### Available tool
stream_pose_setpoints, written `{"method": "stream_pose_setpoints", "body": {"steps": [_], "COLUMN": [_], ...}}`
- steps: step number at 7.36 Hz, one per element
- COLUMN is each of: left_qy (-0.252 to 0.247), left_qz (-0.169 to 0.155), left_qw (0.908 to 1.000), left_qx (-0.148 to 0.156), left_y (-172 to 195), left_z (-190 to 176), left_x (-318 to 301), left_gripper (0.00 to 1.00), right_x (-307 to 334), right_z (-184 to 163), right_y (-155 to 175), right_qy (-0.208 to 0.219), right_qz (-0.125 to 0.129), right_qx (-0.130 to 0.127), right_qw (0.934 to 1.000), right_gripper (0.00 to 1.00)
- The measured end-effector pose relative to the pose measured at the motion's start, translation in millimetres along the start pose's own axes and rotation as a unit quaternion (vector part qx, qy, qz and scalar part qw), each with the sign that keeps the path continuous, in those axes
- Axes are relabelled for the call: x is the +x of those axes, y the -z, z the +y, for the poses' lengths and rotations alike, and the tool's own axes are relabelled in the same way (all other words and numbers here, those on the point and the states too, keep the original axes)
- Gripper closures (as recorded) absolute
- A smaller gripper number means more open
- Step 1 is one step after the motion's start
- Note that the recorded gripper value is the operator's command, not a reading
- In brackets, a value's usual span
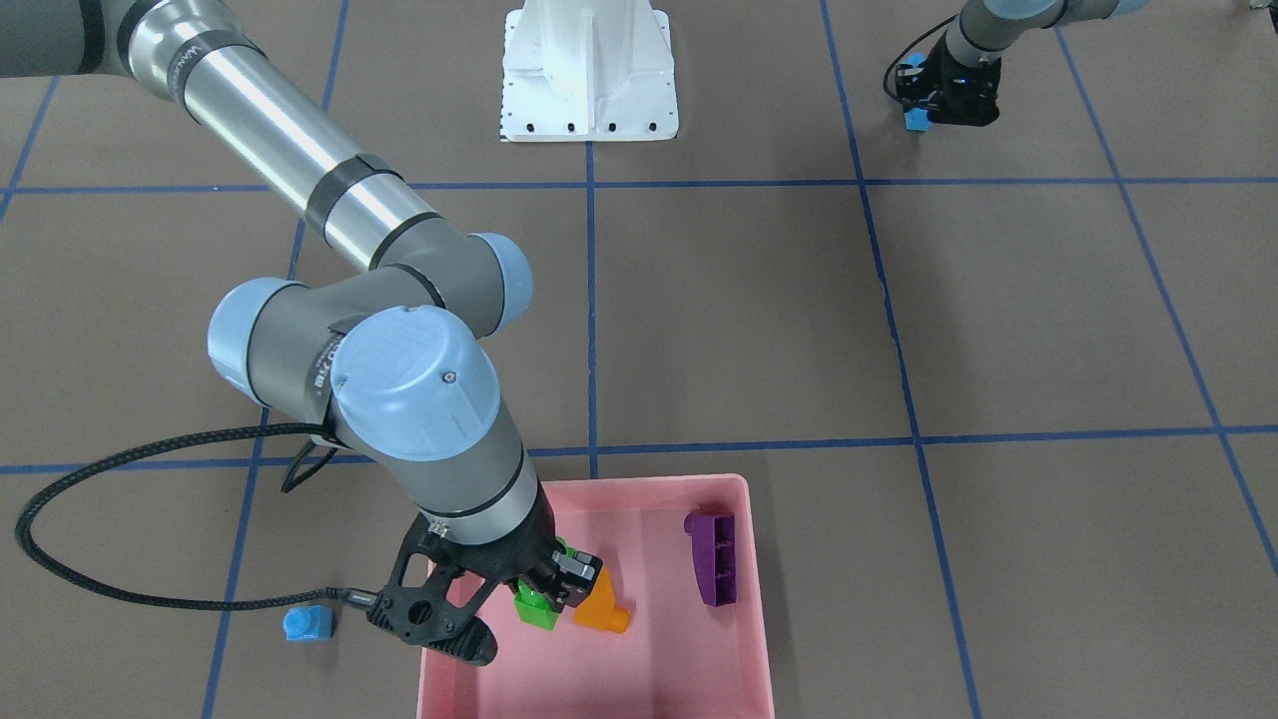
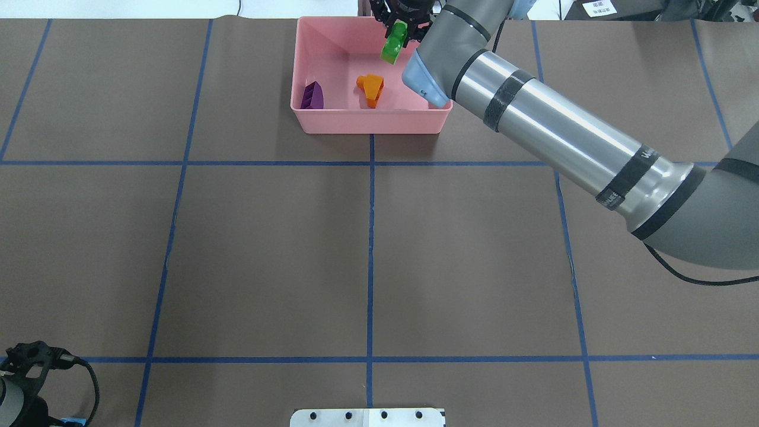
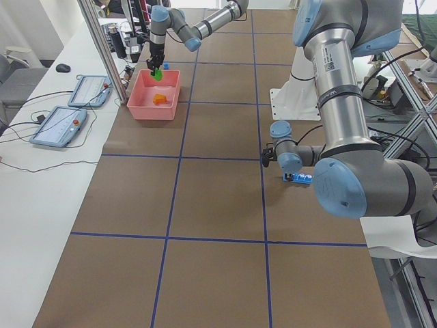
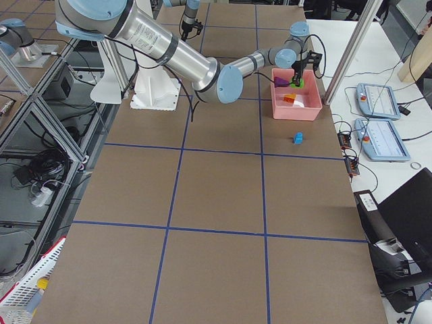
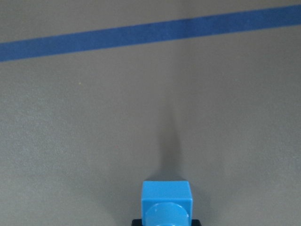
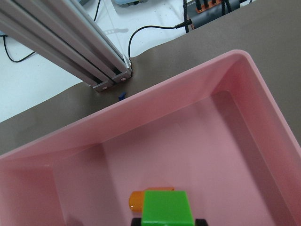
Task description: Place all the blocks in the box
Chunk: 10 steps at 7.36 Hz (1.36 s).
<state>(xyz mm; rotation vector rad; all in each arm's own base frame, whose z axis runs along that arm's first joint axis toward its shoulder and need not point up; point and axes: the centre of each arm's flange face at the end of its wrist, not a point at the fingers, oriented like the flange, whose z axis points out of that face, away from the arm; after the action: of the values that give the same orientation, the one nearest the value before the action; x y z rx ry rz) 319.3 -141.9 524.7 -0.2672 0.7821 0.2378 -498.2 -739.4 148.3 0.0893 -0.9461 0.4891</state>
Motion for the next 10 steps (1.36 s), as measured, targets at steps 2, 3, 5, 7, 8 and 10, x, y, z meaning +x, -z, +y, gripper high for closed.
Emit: {"method": "stream_pose_setpoints", "body": {"steps": [2, 3, 5, 7, 8, 10], "left_qy": [0.010, 0.020, 0.033, 0.077, 0.097, 0.119], "left_qz": [0.050, 0.084, 0.153, 0.190, 0.195, 0.192], "left_qw": [0.9985, 0.9962, 0.9864, 0.9727, 0.9672, 0.9583], "left_qx": [-0.018, -0.014, 0.050, 0.110, 0.132, 0.175], "left_y": [51, 80, 135, 227, 274, 361], "left_z": [2, -10, -74, -208, -267, -385], "left_x": [14, 19, 54, 137, 172, 222], "left_gripper": [1.00, 1.00, 1.00, 1.00, 1.00, 1.00], "right_x": [9, 31, 105, 206, 240, 277], "right_z": [-23, -53, -112, -150, -157, -158], "right_y": [19, 34, 53, 44, 33, 11], "right_qy": [-0.007, -0.018, -0.024, 0.006, 0.009, 0.003], "right_qz": [-0.015, -0.020, -0.020, 0.000, 0.014, 0.042], "right_qx": [-0.004, -0.016, -0.034, -0.036, -0.036, -0.026], "right_qw": [0.9999, 0.9995, 0.9989, 0.9993, 0.9992, 0.9988], "right_gripper": [0.00, 0.00, 0.00, 0.00, 0.00, 0.00]}}
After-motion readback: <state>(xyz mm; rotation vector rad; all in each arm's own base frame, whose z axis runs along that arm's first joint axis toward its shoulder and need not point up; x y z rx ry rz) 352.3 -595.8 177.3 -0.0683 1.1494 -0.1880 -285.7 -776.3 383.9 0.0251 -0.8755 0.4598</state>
